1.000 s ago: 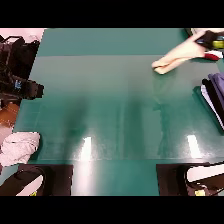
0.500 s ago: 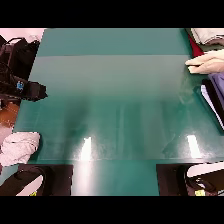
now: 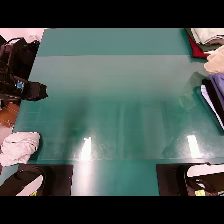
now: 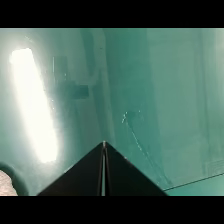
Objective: Fold the shirts.
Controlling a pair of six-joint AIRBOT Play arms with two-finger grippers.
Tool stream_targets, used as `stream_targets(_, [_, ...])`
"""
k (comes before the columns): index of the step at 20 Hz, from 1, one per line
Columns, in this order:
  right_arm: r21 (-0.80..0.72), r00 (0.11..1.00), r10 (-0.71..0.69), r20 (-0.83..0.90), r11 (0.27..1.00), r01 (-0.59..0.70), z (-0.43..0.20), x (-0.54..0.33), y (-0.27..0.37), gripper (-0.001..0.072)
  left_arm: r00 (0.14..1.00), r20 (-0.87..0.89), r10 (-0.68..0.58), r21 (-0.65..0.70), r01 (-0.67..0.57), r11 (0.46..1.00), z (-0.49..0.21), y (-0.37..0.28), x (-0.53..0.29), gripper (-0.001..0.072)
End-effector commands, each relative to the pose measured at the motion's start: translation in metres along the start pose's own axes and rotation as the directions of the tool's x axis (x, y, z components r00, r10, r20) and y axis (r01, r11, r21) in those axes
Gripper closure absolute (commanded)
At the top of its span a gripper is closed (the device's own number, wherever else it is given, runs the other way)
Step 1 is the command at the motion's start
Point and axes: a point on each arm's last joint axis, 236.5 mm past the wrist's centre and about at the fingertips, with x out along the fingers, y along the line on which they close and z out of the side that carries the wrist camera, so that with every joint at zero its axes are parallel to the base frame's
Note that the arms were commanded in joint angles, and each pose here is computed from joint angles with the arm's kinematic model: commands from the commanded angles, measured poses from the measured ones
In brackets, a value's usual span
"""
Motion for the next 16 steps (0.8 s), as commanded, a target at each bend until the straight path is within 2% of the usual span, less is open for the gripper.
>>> stream_targets(1, [-0.044, 1.0, 0.002, 0.012, 0.999, -0.002, 0.015, -0.019, 0.008, 0.0701, 1.0, -0.002, -0.003, -0.002, 0.003, 1.0, 0.0, -0.001, 0.0, 0.0675])
stream_targets(5, [-0.095, 0.995, -0.005, -0.096, 0.996, -0.005, -0.001, -0.042, 0.006, 0.0701, 1.0, -0.001, -0.002, 0.0, 0.002, 1.0, 0.0, 0.0, 0.0, 0.0675])
stream_targets(9, [0.011, 0.967, -0.066, -0.248, 0.997, 0.071, -0.034, -0.074, -0.027, 0.0699, 1.0, -0.001, -0.002, 0.001, 0.002, 1.0, 0.0, 0.0, 0.0, 0.0675])
stream_targets(13, [0.168, 0.878, -0.14, -0.457, 0.956, 0.24, -0.087, -0.118, -0.071, 0.0699, 1.0, -0.001, -0.002, 0.002, 0.002, 1.0, 0.0, 0.0, 0.0, 0.0675])
stream_targets(16, [0.262, 0.775, -0.197, -0.601, 0.867, 0.424, -0.125, -0.159, -0.104, 0.0698, 1.0, -0.002, -0.002, 0.008, 0.002, 1.0, 0.0, 0.0, 0.0, 0.0675])
